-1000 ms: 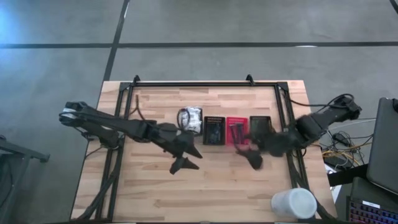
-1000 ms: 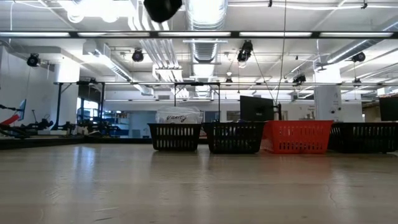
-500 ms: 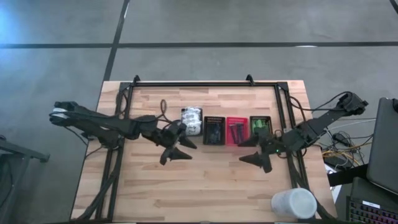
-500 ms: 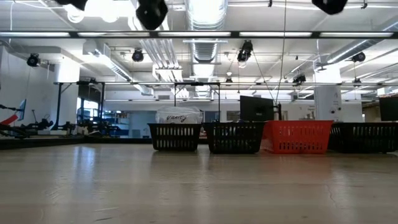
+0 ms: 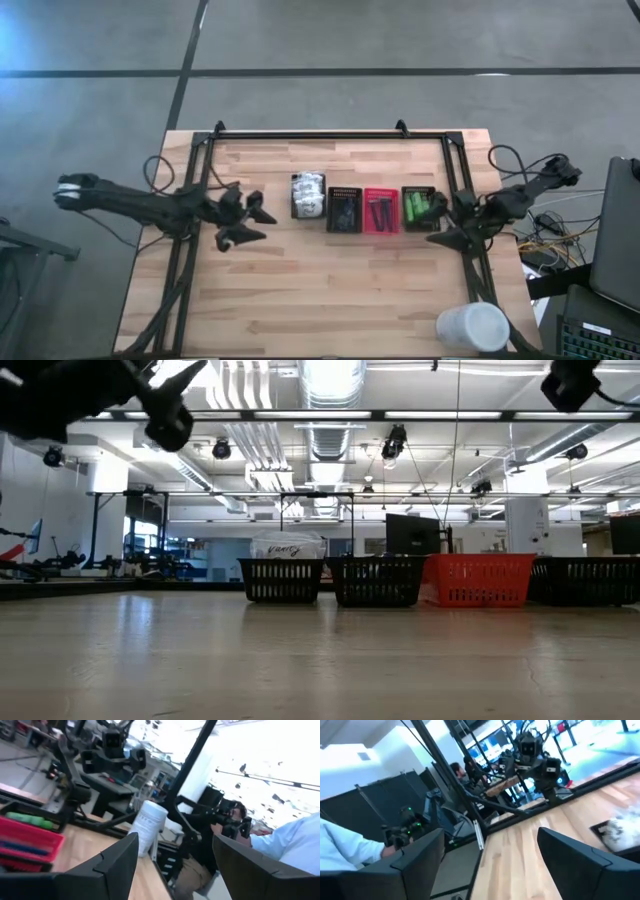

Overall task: Pick & Place Travel size toiletries
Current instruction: Return to Home Position

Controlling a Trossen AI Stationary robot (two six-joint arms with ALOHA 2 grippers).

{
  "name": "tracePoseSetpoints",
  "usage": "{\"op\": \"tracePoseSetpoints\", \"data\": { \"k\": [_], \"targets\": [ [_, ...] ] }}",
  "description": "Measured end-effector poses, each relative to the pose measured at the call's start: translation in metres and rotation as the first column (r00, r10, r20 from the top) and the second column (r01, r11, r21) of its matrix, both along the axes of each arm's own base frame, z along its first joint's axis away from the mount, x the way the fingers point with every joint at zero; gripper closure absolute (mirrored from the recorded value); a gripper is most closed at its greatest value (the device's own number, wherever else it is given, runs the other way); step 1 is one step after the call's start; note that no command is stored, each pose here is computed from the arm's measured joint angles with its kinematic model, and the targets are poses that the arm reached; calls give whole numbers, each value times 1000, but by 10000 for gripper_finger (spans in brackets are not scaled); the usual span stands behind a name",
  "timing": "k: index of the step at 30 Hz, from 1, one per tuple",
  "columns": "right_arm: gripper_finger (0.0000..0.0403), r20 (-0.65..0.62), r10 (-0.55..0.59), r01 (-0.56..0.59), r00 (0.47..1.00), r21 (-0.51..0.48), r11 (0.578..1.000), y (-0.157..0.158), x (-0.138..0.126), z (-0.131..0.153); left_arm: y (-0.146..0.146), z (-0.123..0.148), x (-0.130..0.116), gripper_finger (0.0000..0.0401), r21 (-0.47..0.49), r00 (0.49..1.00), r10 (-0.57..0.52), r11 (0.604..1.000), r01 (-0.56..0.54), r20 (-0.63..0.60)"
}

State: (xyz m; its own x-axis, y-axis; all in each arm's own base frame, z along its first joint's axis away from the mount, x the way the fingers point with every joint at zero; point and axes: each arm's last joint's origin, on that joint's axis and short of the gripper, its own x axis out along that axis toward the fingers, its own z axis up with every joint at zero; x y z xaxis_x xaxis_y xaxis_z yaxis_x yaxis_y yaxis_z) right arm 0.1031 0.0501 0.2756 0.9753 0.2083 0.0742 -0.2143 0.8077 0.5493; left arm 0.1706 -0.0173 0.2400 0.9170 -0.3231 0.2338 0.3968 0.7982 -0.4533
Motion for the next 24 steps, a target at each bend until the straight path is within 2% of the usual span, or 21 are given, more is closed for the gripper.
{"op": "tracePoseSetpoints", "data": {
  "k": [7, 12, 17, 20, 24],
  "targets": [
    [105, 121, -3, 5, 993, -17, 1000, -16, -28, -35, 9, -26, -34, 142, 1, 997, 58, 998, -59, 54],
    [116, 140, -4, 16, 990, -81, 997, -15, -26, -59, 11, -42, -49, 142, 5, 994, 73, 997, -74, 78],
    [125, 98, -64, 69, 993, -52, 996, -14, -20, -79, 11, -51, -51, 142, 44, 996, 83, 996, -83, -17],
    [132, 121, -66, 69, 990, -23, 997, -12, -17, -91, 12, -57, -51, 142, 48, 992, 95, 995, -91, -77],
    [142, 132, -65, 67, 989, -5, 998, -13, -17, -89, 12, -64, -50, 142, 53, 984, 97, 995, -90, -152]
  ]
}}
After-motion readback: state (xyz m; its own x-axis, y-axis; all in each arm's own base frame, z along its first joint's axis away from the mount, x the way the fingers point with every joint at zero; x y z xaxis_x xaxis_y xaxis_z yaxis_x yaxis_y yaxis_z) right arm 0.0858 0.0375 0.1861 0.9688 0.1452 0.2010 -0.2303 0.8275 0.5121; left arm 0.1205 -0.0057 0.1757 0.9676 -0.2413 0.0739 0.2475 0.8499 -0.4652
